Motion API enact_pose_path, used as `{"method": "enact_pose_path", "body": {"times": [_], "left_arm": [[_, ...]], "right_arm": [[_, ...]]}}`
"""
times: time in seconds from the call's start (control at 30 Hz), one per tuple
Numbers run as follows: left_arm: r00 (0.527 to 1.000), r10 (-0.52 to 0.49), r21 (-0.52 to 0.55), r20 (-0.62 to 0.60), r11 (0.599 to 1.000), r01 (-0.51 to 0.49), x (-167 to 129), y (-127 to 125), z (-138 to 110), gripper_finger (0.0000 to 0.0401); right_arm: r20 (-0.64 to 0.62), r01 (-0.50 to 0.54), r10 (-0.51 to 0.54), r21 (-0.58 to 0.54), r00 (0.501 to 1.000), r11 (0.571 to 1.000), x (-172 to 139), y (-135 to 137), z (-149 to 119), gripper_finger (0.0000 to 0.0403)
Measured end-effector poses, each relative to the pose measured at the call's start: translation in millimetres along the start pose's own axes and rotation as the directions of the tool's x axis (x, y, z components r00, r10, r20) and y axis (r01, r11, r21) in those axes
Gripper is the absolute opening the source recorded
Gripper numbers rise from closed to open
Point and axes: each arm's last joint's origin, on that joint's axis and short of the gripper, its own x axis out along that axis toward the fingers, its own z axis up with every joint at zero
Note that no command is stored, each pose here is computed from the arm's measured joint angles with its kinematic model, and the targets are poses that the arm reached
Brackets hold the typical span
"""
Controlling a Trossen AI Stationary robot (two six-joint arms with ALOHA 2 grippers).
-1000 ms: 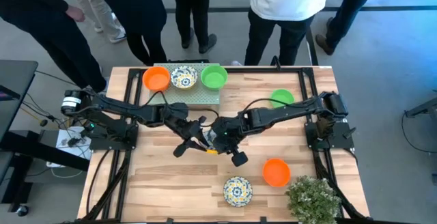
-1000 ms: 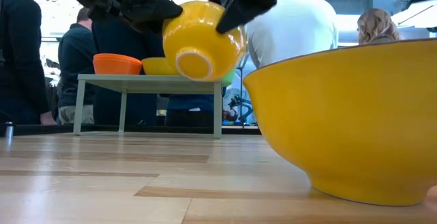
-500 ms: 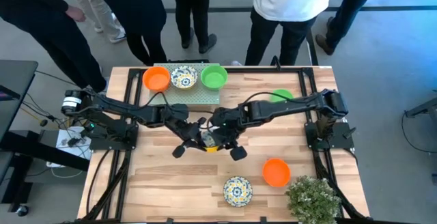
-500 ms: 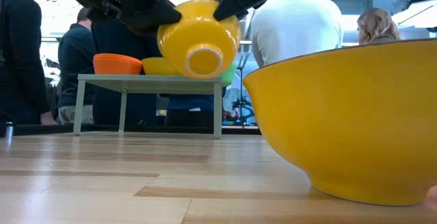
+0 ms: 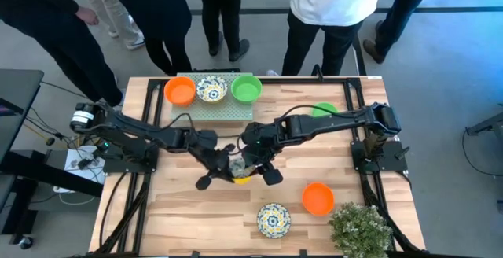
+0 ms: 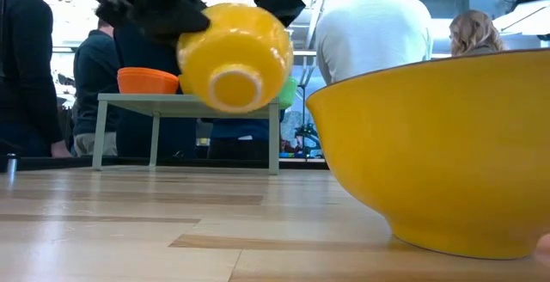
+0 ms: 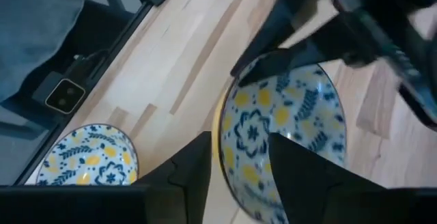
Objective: Pick & Place Mini bowls
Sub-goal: Stack the white patterned bowl on top of the other white patterned bowl on the shelf
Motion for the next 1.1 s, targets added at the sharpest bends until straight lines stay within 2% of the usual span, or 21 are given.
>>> {"method": "enact_pose_path", "body": {"times": [0.1, 0.2, 0.3, 0.43, 0.47, 0.53, 0.6, 0.7, 0.77, 0.87, 0.9, 0.93, 1.1], "left_arm": [[0.993, 0.047, -0.014, -0.105, 0.999, -0.048, 2, -20, -5, 0.0018], [0.965, 0.112, 0.015, -0.239, 0.994, -0.112, -6, -43, -13, 0.0014], [0.951, 0.222, 0.079, -0.214, 0.975, -0.209, -25, -60, -4, 0.0016], [0.921, 0.370, 0.145, -0.122, 0.925, -0.352, -63, -73, 11, 0.0015], [0.901, 0.421, 0.158, -0.108, 0.902, -0.403, -73, -74, 14, 0.0014], [0.837, 0.542, 0.192, -0.068, 0.831, -0.522, -93, -75, 22, 0.0014], [0.759, 0.650, 0.258, -0.027, 0.738, -0.623, -109, -75, 28, 0.0015], [0.646, 0.763, 0.363, 0.025, 0.595, -0.717, -129, -69, 41, 0.0015], [0.577, 0.816, 0.369, 0.049, 0.522, -0.769, -141, -60, 54, 0.0014], [0.479, 0.877, 0.317, 0.037, 0.444, -0.838, -157, -42, 70, 0.0015], [0.460, 0.888, 0.307, 0.016, 0.433, -0.847, -163, -36, 73, 0.0015], [0.458, 0.889, 0.302, -0.014, 0.440, -0.845, -168, -29, 74, 0.0015], [0.565, 0.820, 0.250, -0.096, 0.569, -0.783, -177, 8, 72, 0.0015]], "right_arm": [[-0.009, -0.001, 0.001, 0.002, 1.000, 1.000, 0, 1, 0, 0.0154], [-0.021, 0.005, -0.005, 0.008, 1.000, 1.000, 0, 0, -2, 0.0158], [-0.027, 0.005, -0.004, 0.025, 1.000, 1.000, 0, 0, -3, 0.0160], [-0.013, 0.006, -0.006, 0.045, 1.000, 0.999, 1, 0, -1, 0.0157], [-0.008, 0.007, -0.007, 0.043, 1.000, 0.999, 1, 0, -1, 0.0156], [0.008, 0.011, -0.011, 0.038, 1.000, 0.999, 1, -1, 0, 0.0154], [0.019, 0.015, -0.016, 0.037, 1.000, 0.999, 0, -2, 1, 0.0152], [0.027, 0.037, -0.038, 0.036, 0.999, 0.999, 0, -4, 2, 0.0151], [0.032, 0.041, -0.042, 0.036, 0.999, 0.999, 0, -5, 2, 0.0150], [0.039, 0.047, -0.049, 0.039, 0.998, 0.998, -1, -8, 2, 0.0151], [0.040, 0.050, -0.052, 0.042, 0.998, 0.998, -1, -10, 2, 0.0151], [0.042, 0.053, -0.054, 0.043, 0.998, 0.998, -2, -11, 2, 0.0150], [0.044, 0.064, -0.066, 0.054, 0.997, 0.996, -4, -17, 0, 0.0151]]}}
